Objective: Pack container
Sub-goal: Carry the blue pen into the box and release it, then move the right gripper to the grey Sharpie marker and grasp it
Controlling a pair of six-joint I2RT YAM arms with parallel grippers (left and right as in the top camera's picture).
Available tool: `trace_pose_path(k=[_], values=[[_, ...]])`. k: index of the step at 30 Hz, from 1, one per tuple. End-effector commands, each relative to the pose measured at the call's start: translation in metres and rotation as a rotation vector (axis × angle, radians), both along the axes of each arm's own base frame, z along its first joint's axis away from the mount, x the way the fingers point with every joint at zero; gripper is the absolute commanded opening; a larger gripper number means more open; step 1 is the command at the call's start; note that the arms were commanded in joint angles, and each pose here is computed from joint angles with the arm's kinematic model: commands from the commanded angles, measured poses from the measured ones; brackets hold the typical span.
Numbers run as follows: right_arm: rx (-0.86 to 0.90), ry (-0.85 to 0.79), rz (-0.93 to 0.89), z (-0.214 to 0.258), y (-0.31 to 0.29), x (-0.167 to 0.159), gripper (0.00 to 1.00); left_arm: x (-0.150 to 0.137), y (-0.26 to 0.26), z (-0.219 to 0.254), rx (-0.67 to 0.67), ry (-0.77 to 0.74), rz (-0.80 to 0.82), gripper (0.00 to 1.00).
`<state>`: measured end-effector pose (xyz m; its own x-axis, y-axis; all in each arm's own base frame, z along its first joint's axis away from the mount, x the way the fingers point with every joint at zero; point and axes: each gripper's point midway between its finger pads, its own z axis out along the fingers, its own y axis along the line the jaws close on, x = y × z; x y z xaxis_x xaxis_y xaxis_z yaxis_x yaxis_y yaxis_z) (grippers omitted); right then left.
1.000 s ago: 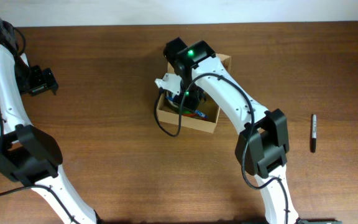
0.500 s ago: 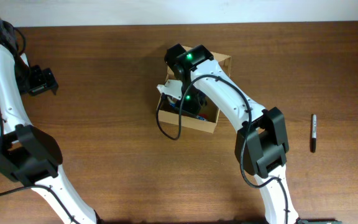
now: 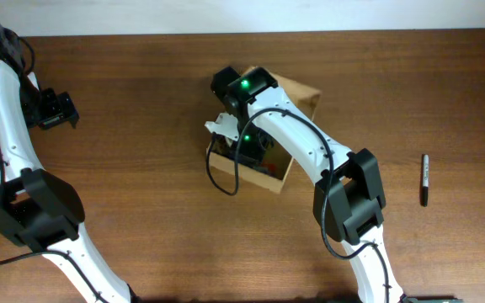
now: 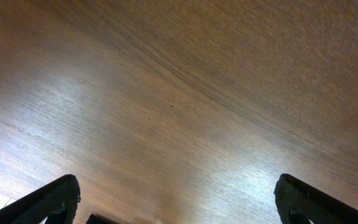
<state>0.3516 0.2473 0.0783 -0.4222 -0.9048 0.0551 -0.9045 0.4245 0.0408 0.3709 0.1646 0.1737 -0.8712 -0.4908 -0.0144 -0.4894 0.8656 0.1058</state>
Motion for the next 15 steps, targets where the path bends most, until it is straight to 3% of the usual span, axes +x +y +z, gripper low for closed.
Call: trace_pose_path(k=[1,3,6,10,15], values=[[-0.021,-0.011,-0.015,-0.002,-0.006,0.005,0.29,-0.001,0.0,-0.003,-0.01,0.007,-0.009,1.0],[-0.001,-0.042,-0.056,0.008,-0.008,0.012,0.23,-0.001,0.0,-0.003,-0.01,0.007,-0.009,1.0],[0.037,-0.133,-0.109,0.045,-0.016,0.023,0.24,-0.001,0.0,-0.003,-0.01,0.007,-0.009,1.0],[0.052,-0.368,-0.241,0.122,-0.054,0.04,0.28,-0.001,0.0,-0.003,-0.01,0.007,-0.009,1.0],[0.152,-0.571,-0.448,0.212,-0.127,0.037,0.28,-0.001,0.0,-0.003,-0.01,0.007,-0.009,1.0]])
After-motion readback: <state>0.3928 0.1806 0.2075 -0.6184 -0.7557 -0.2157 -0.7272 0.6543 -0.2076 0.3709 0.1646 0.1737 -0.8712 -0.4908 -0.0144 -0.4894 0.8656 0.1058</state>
